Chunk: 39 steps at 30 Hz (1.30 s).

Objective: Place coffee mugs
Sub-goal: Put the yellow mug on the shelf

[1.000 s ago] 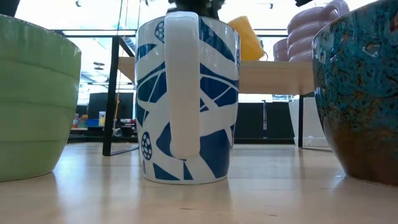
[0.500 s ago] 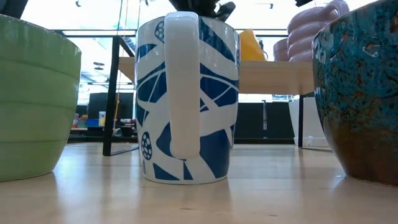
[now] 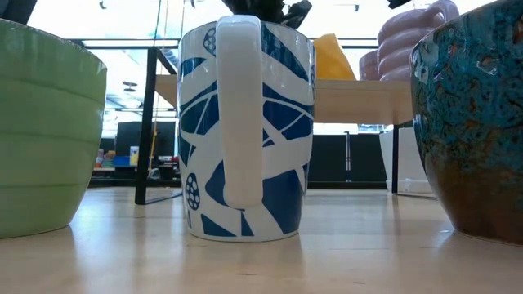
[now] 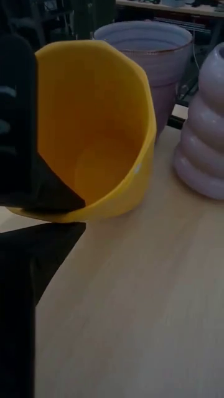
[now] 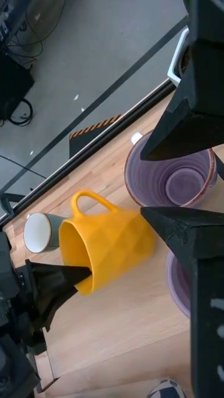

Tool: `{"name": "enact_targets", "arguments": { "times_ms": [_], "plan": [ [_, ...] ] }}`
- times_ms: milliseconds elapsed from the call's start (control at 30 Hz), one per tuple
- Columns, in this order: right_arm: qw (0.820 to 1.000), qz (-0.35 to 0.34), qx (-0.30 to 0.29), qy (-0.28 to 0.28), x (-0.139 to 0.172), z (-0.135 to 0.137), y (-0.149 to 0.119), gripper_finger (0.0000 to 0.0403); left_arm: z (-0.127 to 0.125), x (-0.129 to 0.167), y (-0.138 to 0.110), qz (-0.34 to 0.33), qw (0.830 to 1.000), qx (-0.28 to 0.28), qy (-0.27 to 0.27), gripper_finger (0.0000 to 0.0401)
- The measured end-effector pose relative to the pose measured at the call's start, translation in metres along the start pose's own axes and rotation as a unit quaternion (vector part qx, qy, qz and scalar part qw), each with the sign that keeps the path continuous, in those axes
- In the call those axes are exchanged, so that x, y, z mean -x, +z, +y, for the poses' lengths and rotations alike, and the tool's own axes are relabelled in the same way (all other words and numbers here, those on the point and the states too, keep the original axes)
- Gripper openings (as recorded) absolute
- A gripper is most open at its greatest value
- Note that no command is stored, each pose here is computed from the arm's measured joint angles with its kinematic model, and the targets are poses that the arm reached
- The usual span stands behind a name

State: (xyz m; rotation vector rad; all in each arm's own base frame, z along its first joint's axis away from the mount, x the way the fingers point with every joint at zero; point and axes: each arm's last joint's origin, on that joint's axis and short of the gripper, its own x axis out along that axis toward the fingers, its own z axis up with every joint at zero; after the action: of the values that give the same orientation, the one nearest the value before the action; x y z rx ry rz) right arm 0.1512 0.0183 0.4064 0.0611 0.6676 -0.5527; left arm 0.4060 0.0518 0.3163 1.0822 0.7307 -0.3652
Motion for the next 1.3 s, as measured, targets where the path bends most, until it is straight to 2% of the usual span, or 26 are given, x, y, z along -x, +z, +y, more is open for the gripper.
{"name": "enact_targets", "arguments": {
  "times_ms": [333, 767, 933, 1167, 1300],
  "plan": [
    [1.000, 0.000, -0.002, -0.001, 0.000, 0.000, 0.000, 0.0135, 0.005, 0.000, 0.002, -0.007, 1.000, -0.008, 0.023, 0.0100],
    [1.000, -0.001, -0.002, -0.002, 0.000, 0.000, 0.000, 0.0135, 0.011, 0.002, 0.005, -0.020, 0.998, -0.007, 0.058, 0.0143],
    [1.000, -0.001, -0.002, -0.002, 0.000, 0.000, 0.000, 0.0135, 0.012, 0.002, 0.005, -0.014, 0.998, -0.014, 0.064, 0.0149],
    [1.000, -0.001, -0.003, -0.001, 0.000, 0.000, 0.000, 0.0135, 0.013, -0.003, 0.002, -0.004, 0.995, -0.079, 0.069, 0.0149],
    [1.000, -0.001, -0.004, -0.001, 0.000, 0.000, 0.000, 0.0135, 0.012, -0.012, 0.002, -0.004, 0.994, -0.088, 0.069, 0.0149]
  ]
}}
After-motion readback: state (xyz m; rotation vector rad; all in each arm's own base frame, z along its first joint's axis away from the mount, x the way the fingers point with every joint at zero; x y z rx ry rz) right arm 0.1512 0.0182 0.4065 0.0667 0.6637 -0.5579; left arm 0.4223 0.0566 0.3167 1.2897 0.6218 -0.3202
